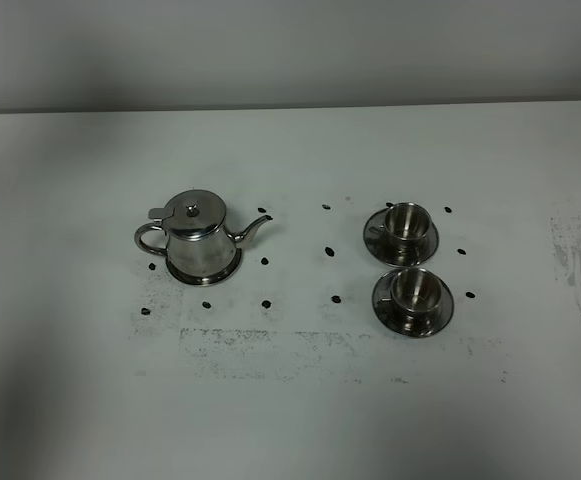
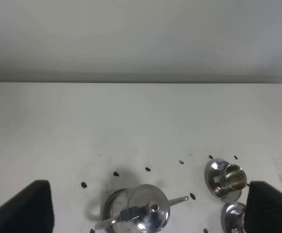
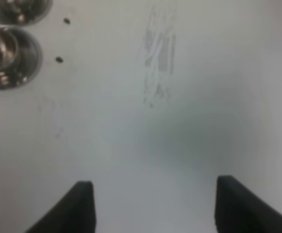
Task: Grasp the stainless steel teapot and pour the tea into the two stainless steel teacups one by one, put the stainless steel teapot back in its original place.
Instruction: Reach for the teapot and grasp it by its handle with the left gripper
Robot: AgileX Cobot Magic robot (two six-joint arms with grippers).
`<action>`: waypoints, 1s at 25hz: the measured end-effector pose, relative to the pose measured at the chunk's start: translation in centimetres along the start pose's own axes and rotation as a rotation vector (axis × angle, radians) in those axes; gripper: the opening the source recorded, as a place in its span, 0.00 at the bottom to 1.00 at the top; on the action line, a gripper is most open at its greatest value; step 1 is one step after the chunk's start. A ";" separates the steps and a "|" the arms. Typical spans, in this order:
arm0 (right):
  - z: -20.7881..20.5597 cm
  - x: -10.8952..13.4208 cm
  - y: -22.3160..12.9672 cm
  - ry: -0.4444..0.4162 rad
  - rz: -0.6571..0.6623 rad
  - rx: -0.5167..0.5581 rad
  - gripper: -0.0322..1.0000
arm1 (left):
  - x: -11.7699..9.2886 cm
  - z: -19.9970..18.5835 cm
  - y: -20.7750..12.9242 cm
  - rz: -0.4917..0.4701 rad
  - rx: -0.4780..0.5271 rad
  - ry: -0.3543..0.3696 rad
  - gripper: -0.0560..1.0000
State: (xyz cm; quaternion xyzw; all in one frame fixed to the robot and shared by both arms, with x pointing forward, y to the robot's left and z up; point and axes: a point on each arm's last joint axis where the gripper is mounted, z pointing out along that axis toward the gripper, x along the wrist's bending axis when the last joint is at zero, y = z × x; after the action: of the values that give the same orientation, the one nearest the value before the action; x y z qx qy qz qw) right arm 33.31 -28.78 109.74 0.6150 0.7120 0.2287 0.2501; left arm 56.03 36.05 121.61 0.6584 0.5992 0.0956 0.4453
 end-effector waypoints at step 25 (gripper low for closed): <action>-3.2 0.9 -10.6 0.202 -0.087 -0.434 0.50 | 0.0 0.0 0.0 -0.001 0.000 0.000 0.77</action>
State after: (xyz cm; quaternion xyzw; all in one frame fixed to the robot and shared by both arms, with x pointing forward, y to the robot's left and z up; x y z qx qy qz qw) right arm 23.10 -29.40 105.47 0.4896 0.6934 0.4257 0.3135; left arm 56.03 36.05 121.61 0.6581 0.5996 0.0954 0.4453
